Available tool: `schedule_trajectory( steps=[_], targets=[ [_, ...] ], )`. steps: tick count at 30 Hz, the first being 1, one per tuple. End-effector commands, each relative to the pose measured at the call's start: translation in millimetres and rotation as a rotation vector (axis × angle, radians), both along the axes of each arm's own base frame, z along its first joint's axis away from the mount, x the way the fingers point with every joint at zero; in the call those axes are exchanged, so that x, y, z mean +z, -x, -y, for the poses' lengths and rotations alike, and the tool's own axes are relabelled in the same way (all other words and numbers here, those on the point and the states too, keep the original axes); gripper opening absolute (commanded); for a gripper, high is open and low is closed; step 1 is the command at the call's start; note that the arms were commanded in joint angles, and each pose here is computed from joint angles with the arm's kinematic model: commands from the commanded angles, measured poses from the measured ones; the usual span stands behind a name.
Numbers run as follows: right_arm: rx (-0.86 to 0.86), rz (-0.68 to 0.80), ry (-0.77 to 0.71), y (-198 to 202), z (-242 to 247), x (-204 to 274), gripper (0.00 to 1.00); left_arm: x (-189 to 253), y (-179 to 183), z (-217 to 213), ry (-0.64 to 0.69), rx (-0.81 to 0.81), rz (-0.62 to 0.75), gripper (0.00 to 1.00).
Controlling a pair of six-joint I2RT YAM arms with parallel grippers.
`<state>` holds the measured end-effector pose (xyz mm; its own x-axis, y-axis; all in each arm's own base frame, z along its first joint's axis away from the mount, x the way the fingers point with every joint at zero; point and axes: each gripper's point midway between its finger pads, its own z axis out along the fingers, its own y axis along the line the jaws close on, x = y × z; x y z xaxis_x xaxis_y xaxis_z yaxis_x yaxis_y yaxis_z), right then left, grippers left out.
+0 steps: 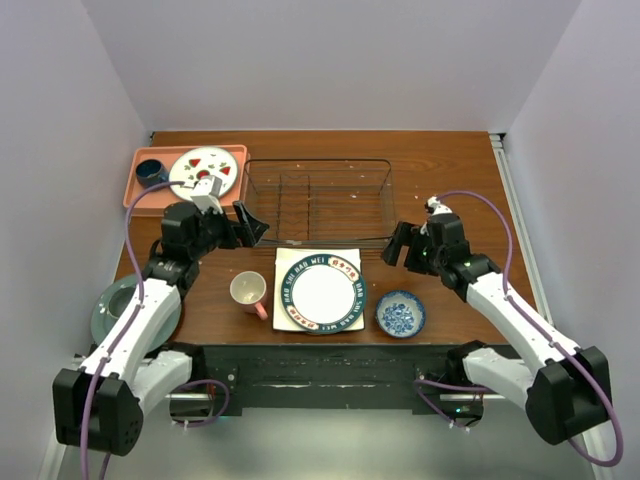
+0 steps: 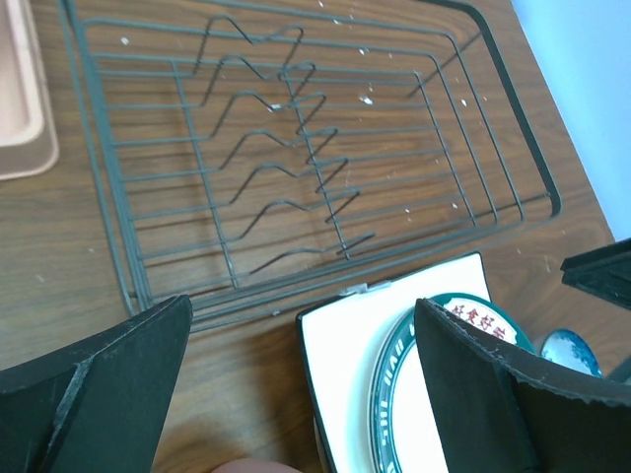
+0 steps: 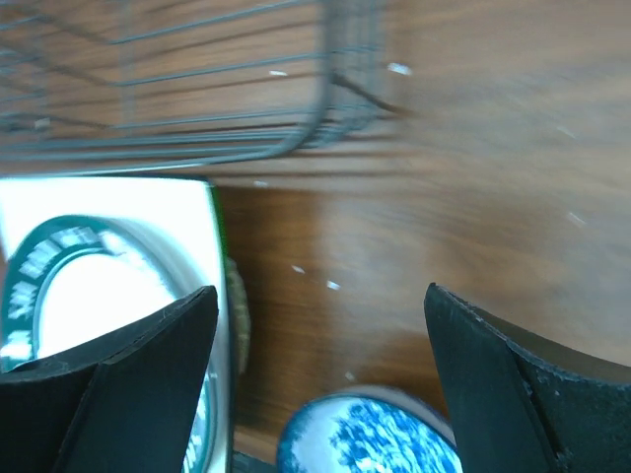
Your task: Load the mixed dishes into the dish rack
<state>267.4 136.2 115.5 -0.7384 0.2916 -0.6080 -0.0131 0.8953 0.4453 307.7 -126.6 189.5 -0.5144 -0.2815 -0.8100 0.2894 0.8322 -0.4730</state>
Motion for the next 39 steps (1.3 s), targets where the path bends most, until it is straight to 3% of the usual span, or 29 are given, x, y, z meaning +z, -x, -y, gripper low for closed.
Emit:
schedule_trajectory(
  steps=[1, 13, 21, 31, 35, 38, 39],
  targets=[
    [-0.261, -0.157, 0.187, 21, 54, -9, 0.89, 7, 5, 16, 0.073, -0.076, -0.001, 1.0],
    [-0.221, -0.393, 0.173, 78, 52, -36, 0.87, 15, 17, 64, 0.071, -0.248, 0.034, 1.0],
    [-0.202, -0.439, 0.137, 103, 50, -37, 0.82, 11, 19, 75, 0.084, -0.275, 0.023, 1.0],
    [-0.184, -0.518, 0.118, 104, 40, -61, 0.7, 15, 19, 77, 0.085, -0.286, 0.039, 1.0],
    [-0.193, -0.522, 0.12, 104, 41, -69, 0.59, 16, 17, 79, 0.081, -0.301, 0.042, 1.0],
    [-0.195, -0.523, 0.129, 103, 42, -73, 0.42, 17, 17, 82, 0.086, -0.32, 0.04, 1.0],
    [-0.195, -0.525, 0.133, 103, 43, -73, 0.31, 18, 17, 84, 0.089, -0.329, 0.042, 1.0]
  ],
)
